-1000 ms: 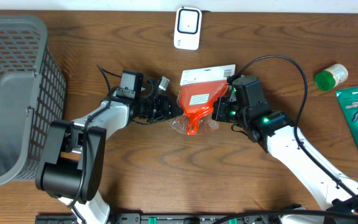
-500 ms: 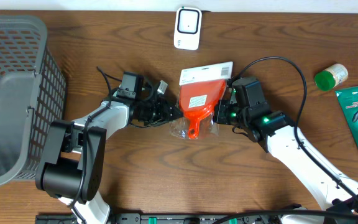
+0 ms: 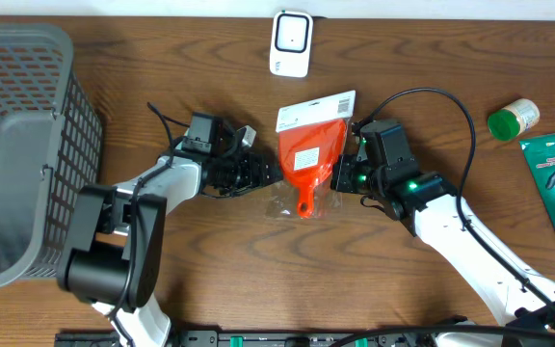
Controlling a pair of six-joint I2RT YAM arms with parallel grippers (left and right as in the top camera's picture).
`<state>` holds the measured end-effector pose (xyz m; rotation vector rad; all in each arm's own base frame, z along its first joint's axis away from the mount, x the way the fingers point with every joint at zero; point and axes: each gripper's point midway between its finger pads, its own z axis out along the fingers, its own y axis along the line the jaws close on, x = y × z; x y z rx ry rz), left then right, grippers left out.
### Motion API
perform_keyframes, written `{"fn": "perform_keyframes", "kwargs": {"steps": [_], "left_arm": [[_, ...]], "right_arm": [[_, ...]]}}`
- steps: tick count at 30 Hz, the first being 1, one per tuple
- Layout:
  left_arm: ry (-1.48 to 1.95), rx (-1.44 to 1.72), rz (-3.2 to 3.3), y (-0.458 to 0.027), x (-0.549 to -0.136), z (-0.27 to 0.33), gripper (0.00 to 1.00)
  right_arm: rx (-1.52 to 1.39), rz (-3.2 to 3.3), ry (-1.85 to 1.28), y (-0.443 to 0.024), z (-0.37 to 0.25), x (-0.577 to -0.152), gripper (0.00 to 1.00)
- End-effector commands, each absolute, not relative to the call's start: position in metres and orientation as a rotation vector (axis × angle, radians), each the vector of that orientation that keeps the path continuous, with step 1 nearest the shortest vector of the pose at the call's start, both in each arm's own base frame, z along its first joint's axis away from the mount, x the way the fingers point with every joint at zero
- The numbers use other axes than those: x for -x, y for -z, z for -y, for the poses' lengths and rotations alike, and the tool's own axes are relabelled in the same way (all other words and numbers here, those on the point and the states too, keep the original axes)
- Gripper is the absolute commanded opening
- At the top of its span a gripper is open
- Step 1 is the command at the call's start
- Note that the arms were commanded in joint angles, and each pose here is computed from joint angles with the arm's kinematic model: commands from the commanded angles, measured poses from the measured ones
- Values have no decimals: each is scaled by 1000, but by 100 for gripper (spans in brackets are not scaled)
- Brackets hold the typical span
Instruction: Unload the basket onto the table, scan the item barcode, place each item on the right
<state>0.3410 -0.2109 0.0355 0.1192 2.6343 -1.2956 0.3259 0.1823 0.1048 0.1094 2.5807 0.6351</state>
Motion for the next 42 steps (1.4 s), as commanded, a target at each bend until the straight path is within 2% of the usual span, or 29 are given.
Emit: {"fn": "perform_keyframes", "kwargs": {"steps": [1,7,18,22,24,26,28,34,35,38,42], "left_arm": [[1280,-86,-2691,-10,-337,210,67],[1437,-36,-2656,3,-341,222,67],[1446,-9,-2659,9,-343,223,67],[1446,-10,-2659,9,-343,223,68],[1445,-14,-2652,8,-344,223,68],[1444,-19,-2644,7,-346,223,68],[1440,3,-2648,8,-347,223,68],[1440,1,-2644,7,-348,223,68],[1440,1,-2644,7,-348,223,69],[1440,1,-2644,7,-348,223,68],[1440,1,-2644,7,-348,223,68]], "right_arm": [[-97,-2554,-642,-113,-181,-328,1],[-97,-2536,-647,-120,-180,-328,1],[-108,-2538,-631,-121,-175,-327,1],[-270,-2607,-533,-106,-145,-322,3],[-321,-2632,-530,-102,-133,-321,15],[-317,-2641,-552,-102,-127,-321,22],[-348,-2644,-563,-101,-118,-322,41],[-455,-2732,-728,-81,-105,-318,80],[-464,-2753,-753,-74,-104,-318,83],[-503,-2804,-778,-54,-102,-317,83],[-386,-2791,-909,-45,-117,-326,85]]}}
